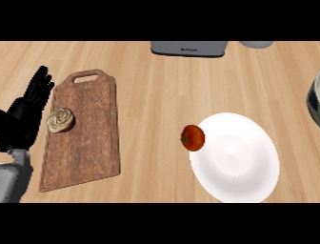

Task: Pick the croissant from the plate and place it in the bowl

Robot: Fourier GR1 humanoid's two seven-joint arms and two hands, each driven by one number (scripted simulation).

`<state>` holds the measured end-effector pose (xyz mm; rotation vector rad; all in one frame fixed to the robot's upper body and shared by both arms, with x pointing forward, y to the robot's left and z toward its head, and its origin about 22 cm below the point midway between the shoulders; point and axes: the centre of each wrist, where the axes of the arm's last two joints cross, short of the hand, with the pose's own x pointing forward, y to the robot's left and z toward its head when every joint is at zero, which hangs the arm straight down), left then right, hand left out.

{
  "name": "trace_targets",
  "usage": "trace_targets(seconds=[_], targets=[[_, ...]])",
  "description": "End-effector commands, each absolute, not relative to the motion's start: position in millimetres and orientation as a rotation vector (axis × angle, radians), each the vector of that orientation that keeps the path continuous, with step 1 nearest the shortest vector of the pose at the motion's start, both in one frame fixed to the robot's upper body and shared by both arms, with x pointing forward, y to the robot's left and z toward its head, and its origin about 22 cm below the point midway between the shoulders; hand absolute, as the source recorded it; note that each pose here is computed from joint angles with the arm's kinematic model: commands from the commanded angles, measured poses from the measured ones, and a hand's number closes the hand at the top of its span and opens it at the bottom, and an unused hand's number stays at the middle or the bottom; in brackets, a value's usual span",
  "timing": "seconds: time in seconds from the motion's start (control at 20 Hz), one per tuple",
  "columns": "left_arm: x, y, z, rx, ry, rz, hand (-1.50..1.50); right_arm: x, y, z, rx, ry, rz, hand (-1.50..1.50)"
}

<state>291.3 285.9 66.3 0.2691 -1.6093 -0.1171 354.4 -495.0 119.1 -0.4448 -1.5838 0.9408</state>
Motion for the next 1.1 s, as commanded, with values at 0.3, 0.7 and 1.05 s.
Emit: trace_targets(seconds=[0.3,0.7,1.05], targets=[[286,290,61,0.266,-1.606,-0.108,0.0,338,-527,144,-0.028,-1.767,0.396,-1.5],[291,298,69,0.298,-1.618,-0.091,0.0,305,-561,160,-0.041,-1.684,0.353,-1.5],[288,287,63,0.261,-1.605,-0.097,0.0,302,-564,165,0.037,-1.683,0.3,-1.5]])
